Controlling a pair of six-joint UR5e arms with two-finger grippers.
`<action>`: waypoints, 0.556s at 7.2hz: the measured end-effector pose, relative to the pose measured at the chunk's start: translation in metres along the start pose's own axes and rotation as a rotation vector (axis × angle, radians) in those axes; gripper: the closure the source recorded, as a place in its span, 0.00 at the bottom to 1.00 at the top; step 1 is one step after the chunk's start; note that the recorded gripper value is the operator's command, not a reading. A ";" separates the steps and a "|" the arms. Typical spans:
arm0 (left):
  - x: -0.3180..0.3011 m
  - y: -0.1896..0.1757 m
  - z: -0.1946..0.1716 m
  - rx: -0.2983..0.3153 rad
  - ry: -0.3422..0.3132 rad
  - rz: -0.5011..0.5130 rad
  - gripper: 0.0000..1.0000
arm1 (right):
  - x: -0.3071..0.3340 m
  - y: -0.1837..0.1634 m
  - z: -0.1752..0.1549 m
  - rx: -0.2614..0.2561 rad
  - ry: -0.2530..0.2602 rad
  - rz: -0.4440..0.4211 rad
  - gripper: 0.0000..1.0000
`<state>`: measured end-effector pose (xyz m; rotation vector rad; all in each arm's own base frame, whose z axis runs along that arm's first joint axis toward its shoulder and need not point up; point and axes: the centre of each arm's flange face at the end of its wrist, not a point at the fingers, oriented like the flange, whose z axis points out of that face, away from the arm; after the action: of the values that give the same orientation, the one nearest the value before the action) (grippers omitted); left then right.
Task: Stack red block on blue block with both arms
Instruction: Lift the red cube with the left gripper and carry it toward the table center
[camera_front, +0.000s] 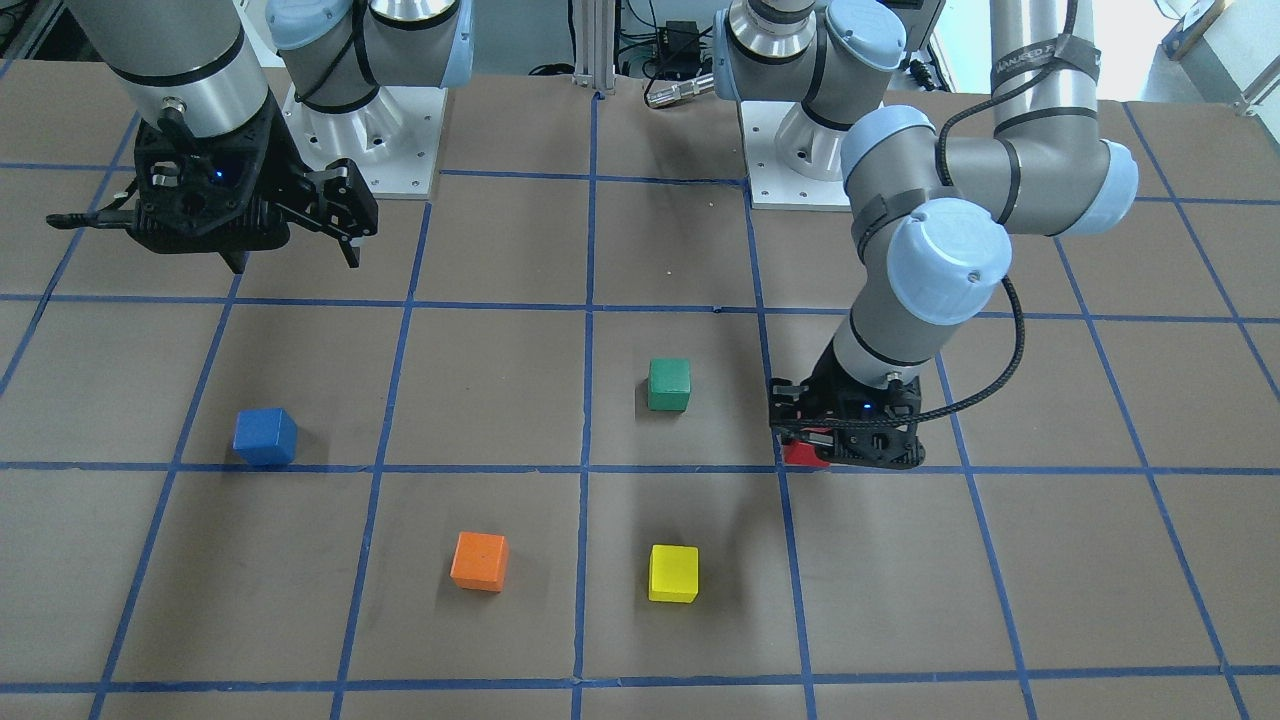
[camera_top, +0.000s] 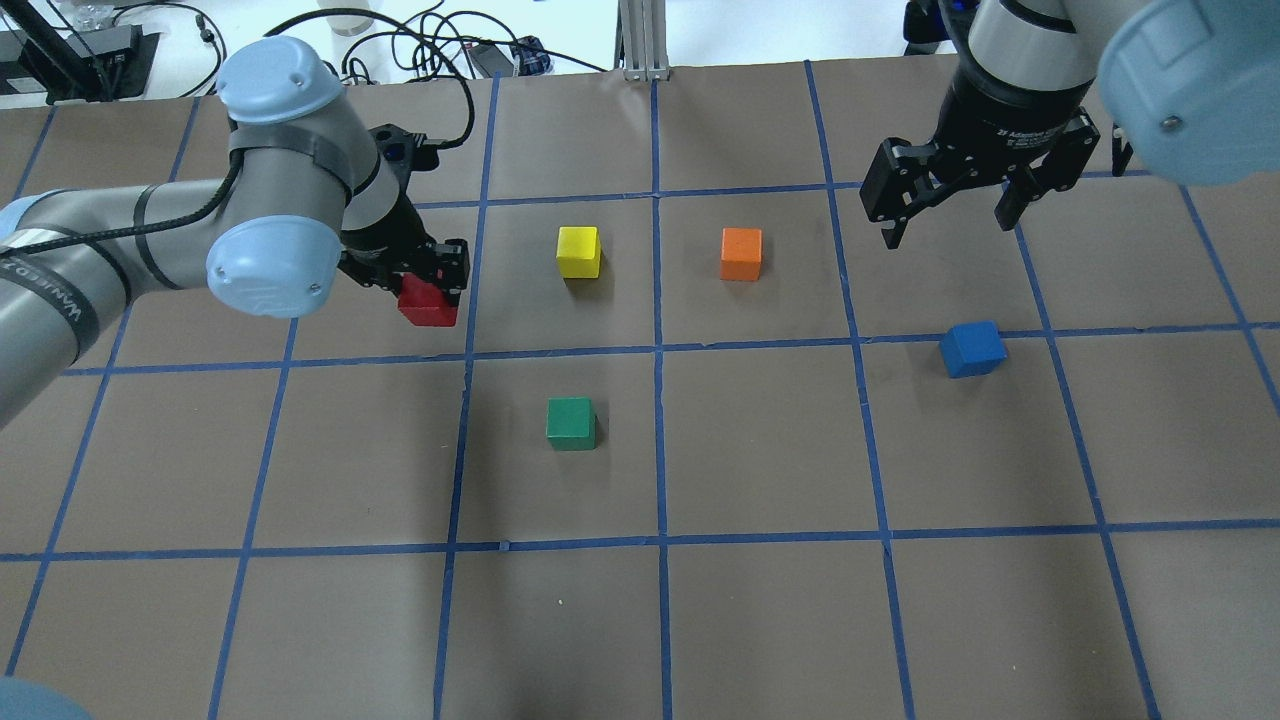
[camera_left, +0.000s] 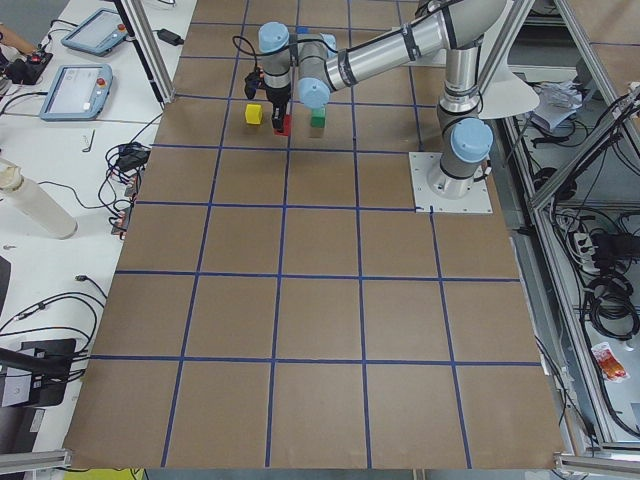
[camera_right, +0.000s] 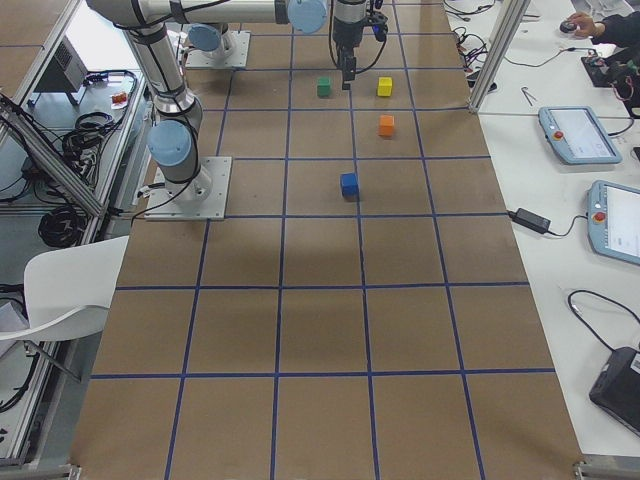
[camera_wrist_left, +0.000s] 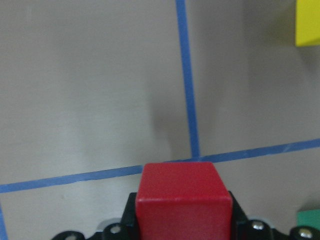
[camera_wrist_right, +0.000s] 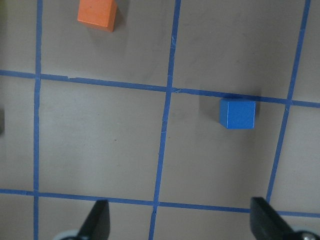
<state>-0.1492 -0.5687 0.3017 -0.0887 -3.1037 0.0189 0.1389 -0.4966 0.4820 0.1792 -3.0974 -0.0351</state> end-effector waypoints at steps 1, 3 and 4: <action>0.039 -0.003 -0.009 0.012 0.016 -0.040 1.00 | 0.000 0.000 0.000 -0.001 0.001 -0.001 0.00; 0.116 -0.006 -0.013 0.030 0.037 -0.103 1.00 | 0.000 0.000 0.000 -0.002 0.005 -0.002 0.00; 0.148 -0.006 -0.003 0.020 0.039 -0.124 1.00 | 0.001 0.000 0.000 -0.003 0.007 -0.002 0.00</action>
<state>-0.2972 -0.5663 0.3099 0.1034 -3.0631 0.0446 0.1384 -0.4966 0.4815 0.1816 -3.0900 -0.0386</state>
